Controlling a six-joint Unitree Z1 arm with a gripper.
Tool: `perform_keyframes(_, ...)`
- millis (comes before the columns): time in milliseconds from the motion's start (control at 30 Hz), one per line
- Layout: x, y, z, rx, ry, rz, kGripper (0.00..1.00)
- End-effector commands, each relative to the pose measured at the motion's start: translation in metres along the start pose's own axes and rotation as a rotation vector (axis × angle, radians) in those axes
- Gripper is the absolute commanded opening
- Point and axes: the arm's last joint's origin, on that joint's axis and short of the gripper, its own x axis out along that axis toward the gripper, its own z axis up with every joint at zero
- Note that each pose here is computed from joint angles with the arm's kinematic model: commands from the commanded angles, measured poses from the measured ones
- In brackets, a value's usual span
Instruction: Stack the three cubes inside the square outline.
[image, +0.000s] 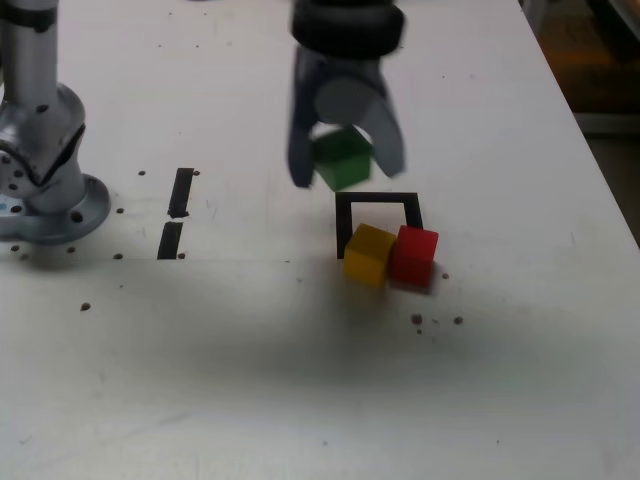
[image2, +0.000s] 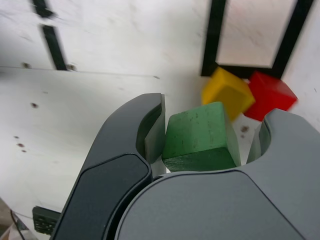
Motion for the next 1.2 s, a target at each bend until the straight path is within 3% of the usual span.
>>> perform_keyframes(0, 0.0, 0.01, -0.01, -0.015, 0.01, 0.004, 0.24)
perform_keyframes(233, 0.02, 0.055, -0.033, -0.018, 0.096, 0.023, 0.25)
perform_keyframes(367, 0.029, 0.075, -0.033, 0.031, 0.113, 0.027, 0.25)
perform_keyframes(700, 0.057, 0.121, -0.021, 0.174, 0.082, 0.004, 0.27)
perform_keyframes(967, 0.076, 0.145, -0.006, 0.292, 0.037, -0.039, 0.28)
perform_keyframes(1067, 0.08, 0.152, -0.002, 0.317, 0.027, -0.045, 0.33)
perform_keyframes(1167, 0.083, 0.155, -0.002, 0.318, 0.026, -0.047, 0.45)
